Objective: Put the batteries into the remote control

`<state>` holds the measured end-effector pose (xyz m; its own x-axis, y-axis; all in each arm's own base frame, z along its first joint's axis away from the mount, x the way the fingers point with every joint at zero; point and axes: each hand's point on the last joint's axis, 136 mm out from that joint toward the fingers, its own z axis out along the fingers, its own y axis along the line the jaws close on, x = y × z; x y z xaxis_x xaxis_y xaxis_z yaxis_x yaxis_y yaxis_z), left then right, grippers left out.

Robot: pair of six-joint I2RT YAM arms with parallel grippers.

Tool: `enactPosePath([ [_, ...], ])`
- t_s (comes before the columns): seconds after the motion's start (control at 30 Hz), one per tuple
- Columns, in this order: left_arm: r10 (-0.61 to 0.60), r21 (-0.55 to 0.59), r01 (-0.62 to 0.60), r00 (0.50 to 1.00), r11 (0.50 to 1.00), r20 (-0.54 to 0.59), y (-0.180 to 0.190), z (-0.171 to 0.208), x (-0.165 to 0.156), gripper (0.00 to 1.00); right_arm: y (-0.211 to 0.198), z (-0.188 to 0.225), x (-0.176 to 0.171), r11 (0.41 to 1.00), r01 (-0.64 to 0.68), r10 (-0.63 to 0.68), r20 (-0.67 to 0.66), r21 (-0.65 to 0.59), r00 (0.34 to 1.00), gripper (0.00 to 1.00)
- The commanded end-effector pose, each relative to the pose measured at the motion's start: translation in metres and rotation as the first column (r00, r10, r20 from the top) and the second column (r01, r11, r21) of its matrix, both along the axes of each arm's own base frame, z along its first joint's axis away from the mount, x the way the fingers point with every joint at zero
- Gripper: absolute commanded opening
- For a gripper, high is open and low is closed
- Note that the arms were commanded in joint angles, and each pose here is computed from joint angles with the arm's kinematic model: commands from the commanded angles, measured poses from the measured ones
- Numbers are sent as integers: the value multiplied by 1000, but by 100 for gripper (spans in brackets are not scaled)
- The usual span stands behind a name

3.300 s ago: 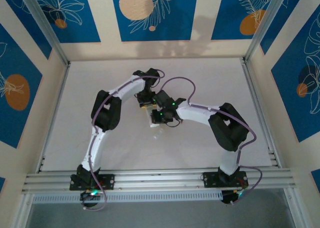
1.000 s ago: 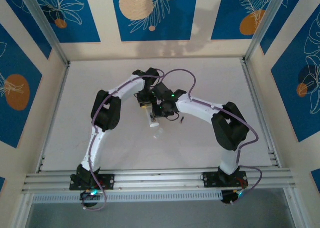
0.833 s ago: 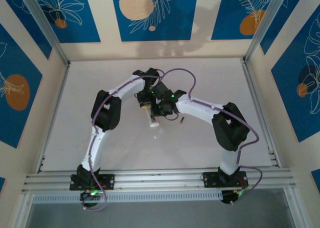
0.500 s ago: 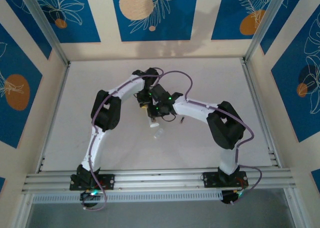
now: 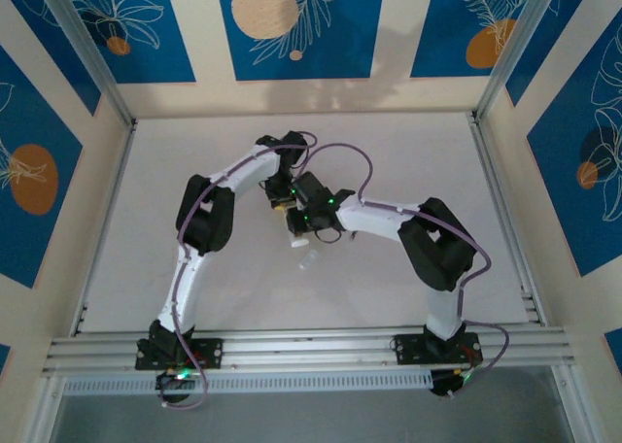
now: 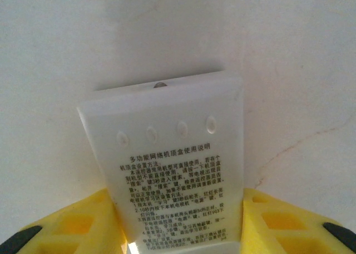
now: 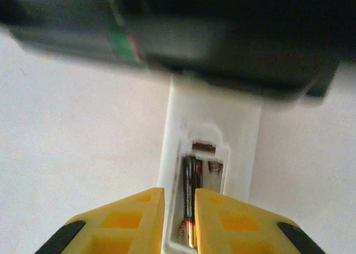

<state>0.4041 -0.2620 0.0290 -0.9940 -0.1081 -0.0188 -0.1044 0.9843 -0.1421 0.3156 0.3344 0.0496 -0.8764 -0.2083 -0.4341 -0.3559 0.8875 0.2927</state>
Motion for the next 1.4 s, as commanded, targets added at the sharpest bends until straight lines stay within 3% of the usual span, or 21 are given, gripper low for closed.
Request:
enactPosePath([
  [0.0,5,-26,-6,1000,1000,-26,-2,6,-8,44,-4,-14,-28,999,-32,30,-85,-17,996,22],
  [0.23,16,-46,-17,1000,999,-24,-3,6,-6,43,-12,1,-28,1000,4,-3,-71,19,997,22],
  [0.6,15,-66,-17,999,998,-30,-5,5,-10,43,-2,-19,-20,996,-40,35,-65,-82,997,21],
  [0.8,18,-113,-23,999,993,-39,-12,9,-11,43,-9,-38,-13,977,-33,30,-16,-210,999,20],
  [1.0,27,-170,-30,999,985,-19,-13,28,-7,52,-29,-54,-9,941,3,0,8,-338,1000,20],
  [1.27,98,-223,-77,992,972,85,17,88,20,72,-25,-71,-20,961,-8,-23,-106,-277,994,22],
  [1.37,127,-249,-93,984,964,124,34,114,27,75,-20,-73,-24,966,-31,-8,-149,-257,989,22],
])
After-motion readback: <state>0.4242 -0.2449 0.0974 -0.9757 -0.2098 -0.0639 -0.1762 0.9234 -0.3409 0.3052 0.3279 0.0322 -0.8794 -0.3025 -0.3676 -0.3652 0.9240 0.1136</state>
